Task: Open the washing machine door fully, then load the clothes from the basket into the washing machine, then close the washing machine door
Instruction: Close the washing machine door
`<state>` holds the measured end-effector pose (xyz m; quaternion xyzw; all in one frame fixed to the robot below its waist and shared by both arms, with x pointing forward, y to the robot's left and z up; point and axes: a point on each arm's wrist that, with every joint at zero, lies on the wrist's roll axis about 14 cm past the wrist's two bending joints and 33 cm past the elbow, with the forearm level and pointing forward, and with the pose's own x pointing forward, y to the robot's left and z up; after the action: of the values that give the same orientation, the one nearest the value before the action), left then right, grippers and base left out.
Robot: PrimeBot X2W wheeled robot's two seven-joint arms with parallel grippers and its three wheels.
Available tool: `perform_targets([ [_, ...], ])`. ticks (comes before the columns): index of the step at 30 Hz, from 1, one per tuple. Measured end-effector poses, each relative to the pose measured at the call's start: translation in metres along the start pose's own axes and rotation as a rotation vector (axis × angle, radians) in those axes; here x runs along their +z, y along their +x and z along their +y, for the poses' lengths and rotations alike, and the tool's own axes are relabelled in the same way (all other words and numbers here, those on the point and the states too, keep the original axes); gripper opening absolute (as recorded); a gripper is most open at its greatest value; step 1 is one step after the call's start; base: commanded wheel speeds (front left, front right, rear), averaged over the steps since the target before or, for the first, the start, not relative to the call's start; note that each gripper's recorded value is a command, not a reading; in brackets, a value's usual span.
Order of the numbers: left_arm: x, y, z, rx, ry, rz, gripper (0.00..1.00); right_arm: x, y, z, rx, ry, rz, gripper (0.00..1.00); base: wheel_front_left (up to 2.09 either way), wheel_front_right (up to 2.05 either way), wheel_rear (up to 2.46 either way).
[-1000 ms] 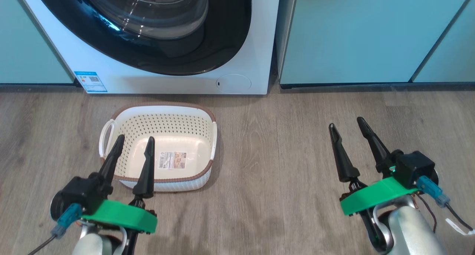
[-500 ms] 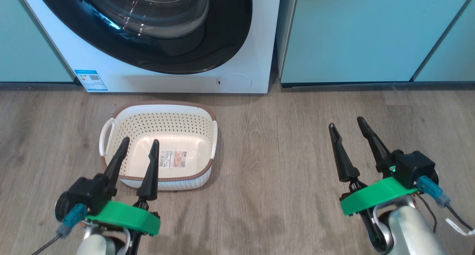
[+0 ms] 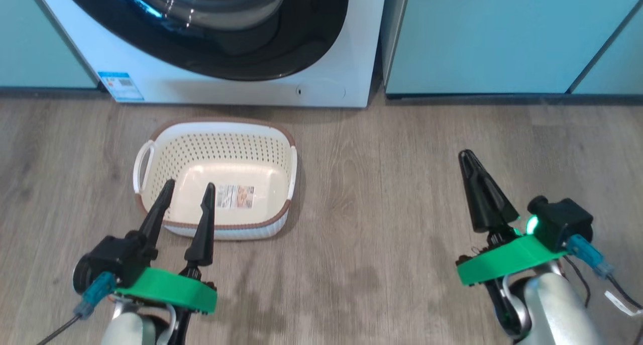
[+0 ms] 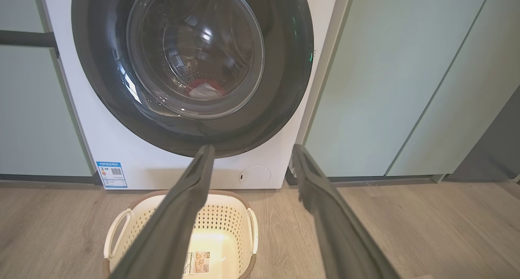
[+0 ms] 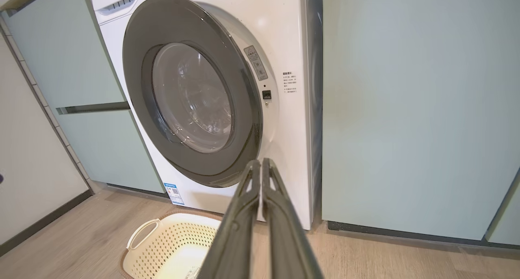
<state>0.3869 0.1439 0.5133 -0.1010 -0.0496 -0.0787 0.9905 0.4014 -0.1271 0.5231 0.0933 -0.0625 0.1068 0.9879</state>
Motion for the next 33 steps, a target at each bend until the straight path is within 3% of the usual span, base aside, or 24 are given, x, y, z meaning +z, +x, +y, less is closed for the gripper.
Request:
perform_targets([
  [6,-0.004,0.021,0.002,-0.007,0.0,-0.002,1.0,-0.01,0.03,0.035,0.133,-0.039,0.008,0.0,0.0,0.0,0.0],
  [11,-0.002,0.038,0.002,-0.01,-0.022,-0.023,1.0,-0.012,0.068,0.074,0.317,-0.089,-0.021,0.0,0.0,0.0,0.0],
  [16,-0.016,0.039,0.018,0.042,-0.035,0.011,1.0,-0.016,0.11,0.087,0.433,-0.166,-0.051,0.0,0.0,0.0,0.0],
  [23,-0.034,0.035,0.034,0.088,-0.03,0.062,1.0,-0.025,0.164,0.091,0.508,-0.257,-0.071,0.0,0.0,0.0,0.0],
  [33,-0.048,0.04,0.05,0.134,-0.02,0.098,1.0,-0.042,0.244,0.076,0.485,-0.311,-0.048,0.0,0.0,0.0,0.0],
])
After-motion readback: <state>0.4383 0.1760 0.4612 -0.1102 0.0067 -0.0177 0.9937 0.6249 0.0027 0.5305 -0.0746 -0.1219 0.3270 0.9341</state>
